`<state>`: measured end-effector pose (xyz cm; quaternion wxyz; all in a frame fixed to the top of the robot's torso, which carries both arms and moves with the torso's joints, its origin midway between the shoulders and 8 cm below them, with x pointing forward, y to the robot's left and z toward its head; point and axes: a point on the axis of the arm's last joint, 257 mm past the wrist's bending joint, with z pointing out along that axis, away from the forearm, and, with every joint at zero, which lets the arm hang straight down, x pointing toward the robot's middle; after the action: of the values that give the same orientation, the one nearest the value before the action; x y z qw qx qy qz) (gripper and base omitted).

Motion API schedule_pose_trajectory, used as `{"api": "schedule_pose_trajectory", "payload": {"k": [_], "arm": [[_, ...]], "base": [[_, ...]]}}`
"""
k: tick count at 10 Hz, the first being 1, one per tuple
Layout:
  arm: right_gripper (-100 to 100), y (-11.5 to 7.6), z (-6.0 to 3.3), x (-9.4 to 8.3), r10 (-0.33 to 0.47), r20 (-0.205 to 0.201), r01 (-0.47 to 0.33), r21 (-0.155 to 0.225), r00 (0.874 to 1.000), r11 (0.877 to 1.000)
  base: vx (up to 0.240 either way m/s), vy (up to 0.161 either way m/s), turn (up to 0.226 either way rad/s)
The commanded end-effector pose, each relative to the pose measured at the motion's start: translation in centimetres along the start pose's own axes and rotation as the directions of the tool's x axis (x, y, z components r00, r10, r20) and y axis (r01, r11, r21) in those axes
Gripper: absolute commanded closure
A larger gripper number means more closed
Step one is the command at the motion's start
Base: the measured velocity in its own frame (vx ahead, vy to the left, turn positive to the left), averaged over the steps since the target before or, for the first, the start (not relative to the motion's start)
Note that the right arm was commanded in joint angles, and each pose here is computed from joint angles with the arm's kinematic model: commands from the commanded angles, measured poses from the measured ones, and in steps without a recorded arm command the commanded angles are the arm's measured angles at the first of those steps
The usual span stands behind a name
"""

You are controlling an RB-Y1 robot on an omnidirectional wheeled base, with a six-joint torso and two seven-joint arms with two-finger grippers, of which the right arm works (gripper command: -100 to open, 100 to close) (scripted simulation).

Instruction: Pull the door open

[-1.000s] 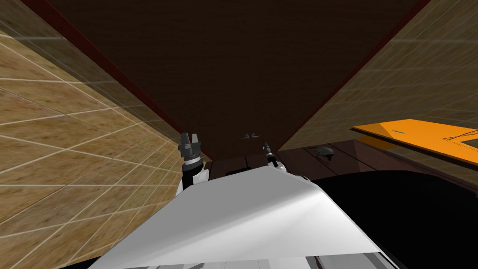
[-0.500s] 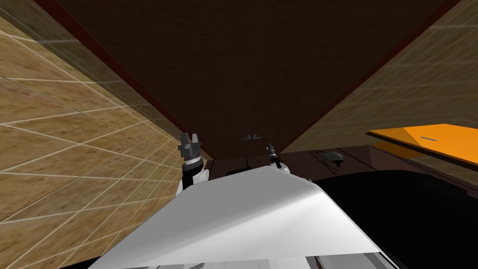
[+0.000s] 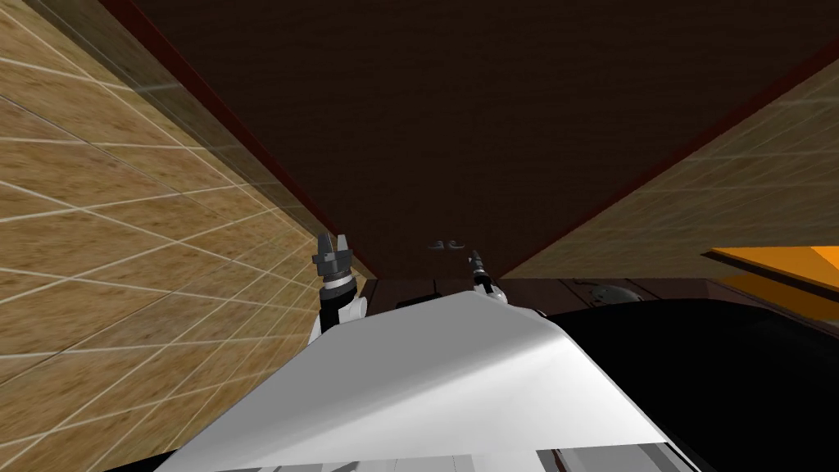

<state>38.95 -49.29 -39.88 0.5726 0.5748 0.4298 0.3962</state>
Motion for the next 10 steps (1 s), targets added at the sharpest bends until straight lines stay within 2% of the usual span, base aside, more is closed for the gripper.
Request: {"api": "schedule_pose_trajectory", "payload": {"k": [1, 3, 4, 5, 6, 10], "arm": [[-100, 0.4, 0.64, 2.0, 0.015, -0.019, -0.016, -0.015, 1.000, 1.000], [-100, 0.4, 0.64, 2.0, 0.015, -0.019, -0.016, -0.015, 1.000, 1.000], [-100, 0.9, 1.41, 4.5, 0.032, -0.051, -0.033, -0.031, 0.998, 0.999], [-100, 0.7, 1.16, 3.4, 0.024, -0.035, -0.025, -0.023, 0.999, 0.999], [100, 0.7, 1.16, 3.4, 0.024, -0.035, -0.025, -0.023, 0.999, 0.999], [100, 0.7, 1.16, 3.4, 0.024, -0.035, -0.025, -0.023, 0.999, 0.999]], "base": [[0.187, -0.056, 0.256], [0.092, -0.017, 0.021], [0.102, 0.065, 0.227], [0.065, 0.030, 0.066], [-0.012, -0.005, -0.062], [-0.013, -0.005, 0.005]]}}
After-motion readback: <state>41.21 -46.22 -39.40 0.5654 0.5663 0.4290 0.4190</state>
